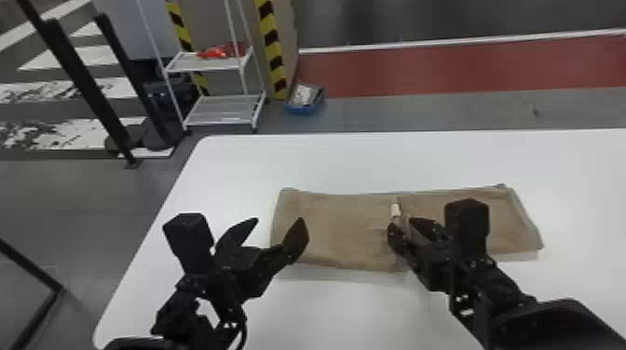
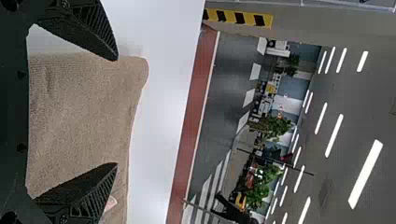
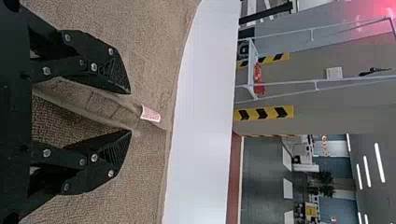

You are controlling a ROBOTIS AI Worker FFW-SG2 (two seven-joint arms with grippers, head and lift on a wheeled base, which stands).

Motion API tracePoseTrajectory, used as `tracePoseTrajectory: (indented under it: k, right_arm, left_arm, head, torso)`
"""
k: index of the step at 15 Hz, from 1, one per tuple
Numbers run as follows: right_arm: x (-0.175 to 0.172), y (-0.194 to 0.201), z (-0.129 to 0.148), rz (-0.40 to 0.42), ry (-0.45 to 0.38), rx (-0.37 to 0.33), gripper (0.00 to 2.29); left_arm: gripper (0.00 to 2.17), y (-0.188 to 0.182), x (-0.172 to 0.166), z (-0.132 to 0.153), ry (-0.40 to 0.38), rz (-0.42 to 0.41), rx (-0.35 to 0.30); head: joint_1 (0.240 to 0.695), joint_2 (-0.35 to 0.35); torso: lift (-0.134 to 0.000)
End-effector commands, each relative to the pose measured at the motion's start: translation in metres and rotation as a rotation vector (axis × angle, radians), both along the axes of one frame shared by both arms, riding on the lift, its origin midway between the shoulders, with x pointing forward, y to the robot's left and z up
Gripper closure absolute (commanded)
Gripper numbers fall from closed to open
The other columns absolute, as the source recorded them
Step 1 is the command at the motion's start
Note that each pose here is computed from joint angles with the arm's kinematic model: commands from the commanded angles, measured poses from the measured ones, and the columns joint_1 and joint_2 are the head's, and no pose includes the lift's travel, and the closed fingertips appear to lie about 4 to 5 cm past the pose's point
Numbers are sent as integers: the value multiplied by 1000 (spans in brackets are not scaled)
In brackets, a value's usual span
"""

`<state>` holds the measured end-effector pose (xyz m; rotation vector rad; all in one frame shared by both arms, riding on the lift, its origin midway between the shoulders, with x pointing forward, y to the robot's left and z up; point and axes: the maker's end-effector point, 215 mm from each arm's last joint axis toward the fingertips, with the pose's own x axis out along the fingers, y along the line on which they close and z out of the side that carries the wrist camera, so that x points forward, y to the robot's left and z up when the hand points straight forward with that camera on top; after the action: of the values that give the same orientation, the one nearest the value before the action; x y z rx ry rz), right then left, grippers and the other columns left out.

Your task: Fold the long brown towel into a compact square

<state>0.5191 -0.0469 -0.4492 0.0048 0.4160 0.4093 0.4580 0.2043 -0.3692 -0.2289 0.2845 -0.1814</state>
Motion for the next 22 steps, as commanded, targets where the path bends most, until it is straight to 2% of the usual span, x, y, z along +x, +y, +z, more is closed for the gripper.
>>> tracePoseTrajectory:
  k: [1,6,9,15,18,19,20,22]
  right_arm:
    - [1,0,0,-1,0,0,707]
    - [1,-1,-6,-2,11,-7,1301]
    - [3,-3,-4,-6,4,-6,1301]
    - [0,-2,28,-12,-57,23,1305]
    - [1,-5,31,-18,-60,23,1305]
    - [-1,-7,21,-18,-26,10,1295]
    - [-3,-8,10,-17,4,-1,1106]
    - [-5,-10,2,-16,15,-20,670]
  left_arm:
    - [76,0,0,-1,1,0,-1]
    - [76,0,0,-4,5,-2,-2]
    - [76,0,0,-6,10,-2,-3]
    - [80,2,0,-7,10,-2,-3]
    - [80,1,-1,-7,11,-4,-4]
    - [80,1,-1,-7,11,-4,-4]
    - [80,1,-1,-8,12,-4,-4]
    - [80,0,-1,-9,13,-8,-6]
  head:
    - [695,177]
    - [695,176]
    - [695,175]
    - [695,175]
    - [695,177]
    - [695,176]
    - [695,174]
    - [695,171]
  torso:
    - [-123]
    - [-123]
    - [-123]
    - [-123]
    - [-123]
    - [-123]
    - [-123]
    - [-123]
